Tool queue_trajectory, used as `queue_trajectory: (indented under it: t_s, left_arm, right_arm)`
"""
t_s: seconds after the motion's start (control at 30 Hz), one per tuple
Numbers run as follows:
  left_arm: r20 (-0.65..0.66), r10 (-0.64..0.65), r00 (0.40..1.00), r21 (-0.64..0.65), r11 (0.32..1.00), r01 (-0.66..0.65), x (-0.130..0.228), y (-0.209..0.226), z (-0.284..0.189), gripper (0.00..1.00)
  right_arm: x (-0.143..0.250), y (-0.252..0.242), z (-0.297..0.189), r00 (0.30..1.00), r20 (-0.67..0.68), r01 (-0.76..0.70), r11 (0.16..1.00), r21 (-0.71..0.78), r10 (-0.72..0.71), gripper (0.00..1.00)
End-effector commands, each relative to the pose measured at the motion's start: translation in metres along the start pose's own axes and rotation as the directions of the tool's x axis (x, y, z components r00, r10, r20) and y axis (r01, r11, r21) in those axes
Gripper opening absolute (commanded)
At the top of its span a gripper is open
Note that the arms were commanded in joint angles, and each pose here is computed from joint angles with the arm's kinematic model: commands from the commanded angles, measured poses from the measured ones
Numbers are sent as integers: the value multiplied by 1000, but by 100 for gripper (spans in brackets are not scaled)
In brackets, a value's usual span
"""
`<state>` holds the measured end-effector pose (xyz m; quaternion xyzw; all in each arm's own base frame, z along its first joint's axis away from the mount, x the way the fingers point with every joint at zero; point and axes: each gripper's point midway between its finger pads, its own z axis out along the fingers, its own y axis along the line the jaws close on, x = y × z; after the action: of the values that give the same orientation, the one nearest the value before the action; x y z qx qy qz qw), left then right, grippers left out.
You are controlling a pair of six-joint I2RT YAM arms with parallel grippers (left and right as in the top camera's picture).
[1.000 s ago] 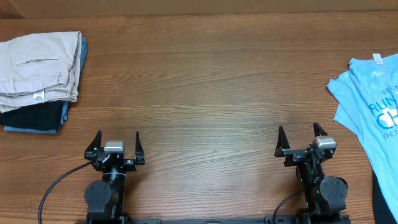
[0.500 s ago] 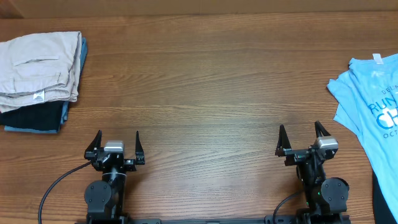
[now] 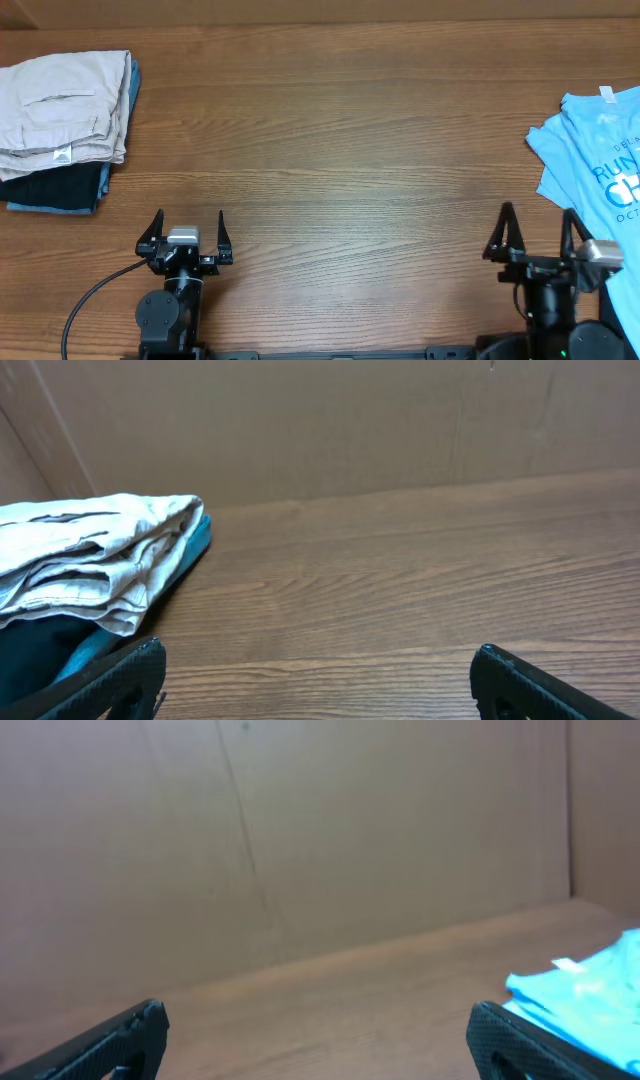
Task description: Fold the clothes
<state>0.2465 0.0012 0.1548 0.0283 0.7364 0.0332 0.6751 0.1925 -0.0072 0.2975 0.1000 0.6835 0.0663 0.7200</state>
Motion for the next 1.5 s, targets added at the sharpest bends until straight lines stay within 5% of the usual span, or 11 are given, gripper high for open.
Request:
queue_trajectory:
  t_s: [0.0, 0.23, 0.47, 0.67, 0.83, 0.87, 1.07, 1.47]
  left_arm:
    - [11, 23, 1000, 16, 1000, -23, -1, -3, 0, 100]
    - [11, 23, 1000, 16, 1000, -23, -1, -3, 0, 100]
    - [11, 23, 1000, 16, 1000, -23, -1, -3, 0, 100]
    - [11, 23, 1000, 16, 1000, -23, -1, -3, 0, 100]
    - [11, 23, 1000, 16, 1000, -23, -1, -3, 0, 100]
    - [12, 23, 1000, 16, 1000, -23, -1, -3, 0, 100]
    - [11, 23, 1000, 16, 1000, -23, -1, -3, 0, 100]
    - [11, 23, 1000, 16, 1000, -23, -1, -3, 0, 100]
  right_arm:
    - [-42, 4, -8, 999, 42, -34, 999, 15, 33, 100]
    - [-128, 20, 21, 1000, -7, -10, 997, 80, 10, 100]
    - [-119, 18, 132, 895, -434, 211, 956, 203, -106, 100]
    - [-24, -69, 235, 692, -719, 241, 915, 323, 71, 100]
    - [54, -123, 251, 536, -814, 197, 904, 380, 225, 100]
    - [75, -133, 249, 497, -814, 178, 882, 435, 301, 87]
    - [165, -158, 249, 345, -799, 175, 803, 570, 492, 68]
    - [203, -194, 245, 403, -674, 251, 634, 732, 619, 59]
